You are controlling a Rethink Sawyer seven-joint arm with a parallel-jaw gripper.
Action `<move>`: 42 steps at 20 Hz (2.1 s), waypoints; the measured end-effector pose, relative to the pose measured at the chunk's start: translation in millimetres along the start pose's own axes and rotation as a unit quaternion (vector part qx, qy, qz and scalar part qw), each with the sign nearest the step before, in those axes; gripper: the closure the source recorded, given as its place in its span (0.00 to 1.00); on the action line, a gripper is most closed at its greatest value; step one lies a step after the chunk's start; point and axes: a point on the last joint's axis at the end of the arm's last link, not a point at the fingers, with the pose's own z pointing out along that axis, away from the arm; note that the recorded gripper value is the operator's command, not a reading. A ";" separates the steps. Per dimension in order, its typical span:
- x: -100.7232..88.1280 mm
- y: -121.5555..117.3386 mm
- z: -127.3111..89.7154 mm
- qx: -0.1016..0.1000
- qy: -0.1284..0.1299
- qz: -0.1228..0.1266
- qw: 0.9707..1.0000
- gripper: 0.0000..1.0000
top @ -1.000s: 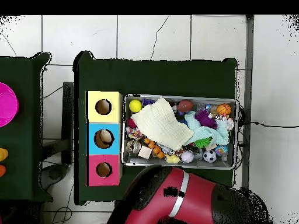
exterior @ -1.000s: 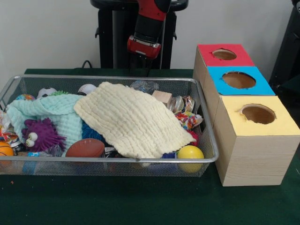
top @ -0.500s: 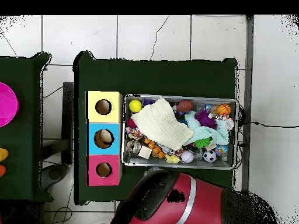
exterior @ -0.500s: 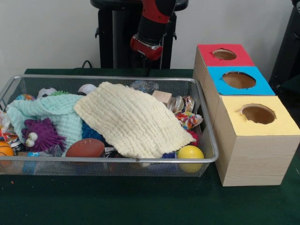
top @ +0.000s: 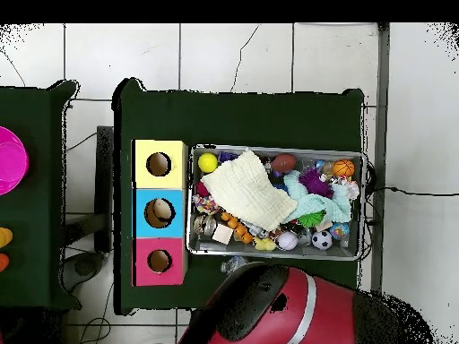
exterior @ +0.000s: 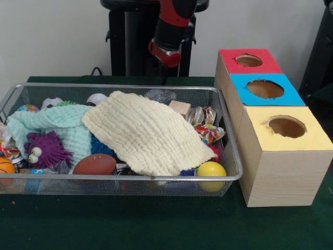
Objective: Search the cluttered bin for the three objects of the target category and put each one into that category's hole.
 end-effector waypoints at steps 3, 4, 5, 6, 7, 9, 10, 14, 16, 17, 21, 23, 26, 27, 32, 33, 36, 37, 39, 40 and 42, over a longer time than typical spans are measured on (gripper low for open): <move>-0.7 0.3 0.2 -0.001 0.007 0.035 0.999 0.00; -0.3 0.5 0.3 -0.003 0.013 0.059 0.998 0.00; -0.1 0.4 0.4 -0.004 0.014 0.069 0.998 0.00; -0.2 0.3 0.4 -0.004 0.015 0.077 0.997 0.00; -0.2 0.2 0.4 -0.004 0.016 0.086 0.996 0.00; -0.2 0.4 0.4 -0.004 0.016 0.091 0.996 0.00; 0.3 0.3 0.5 -0.004 0.017 0.097 0.995 0.00; 1.2 0.2 0.8 -0.005 0.016 0.106 0.994 0.00; 2.0 -0.2 0.8 -0.008 0.013 0.104 0.994 0.00; 2.1 -0.3 0.9 -0.008 0.012 0.104 0.994 0.00; 2.5 -0.7 1.0 -0.010 0.010 0.102 0.995 0.00; 2.5 -0.9 1.0 -0.012 0.010 0.100 0.995 0.00; 2.6 -1.4 1.1 -0.013 0.010 0.098 0.995 0.00; 2.7 -1.6 1.2 -0.014 0.010 0.097 0.995 0.00; 3.4 -2.6 1.3 -0.018 0.007 0.093 0.996 0.00; 3.7 -2.8 1.4 -0.019 0.006 0.092 0.996 0.00; 4.3 -3.2 1.5 -0.022 0.004 0.090 0.996 0.00; 4.4 -3.2 1.5 -0.022 0.004 0.089 0.996 0.00; 4.6 -3.7 1.6 -0.024 0.003 0.087 0.996 0.00; 4.6 -3.8 1.7 -0.025 0.003 0.086 0.996 0.00; 4.6 -4.0 1.7 -0.026 0.003 0.085 0.996 0.00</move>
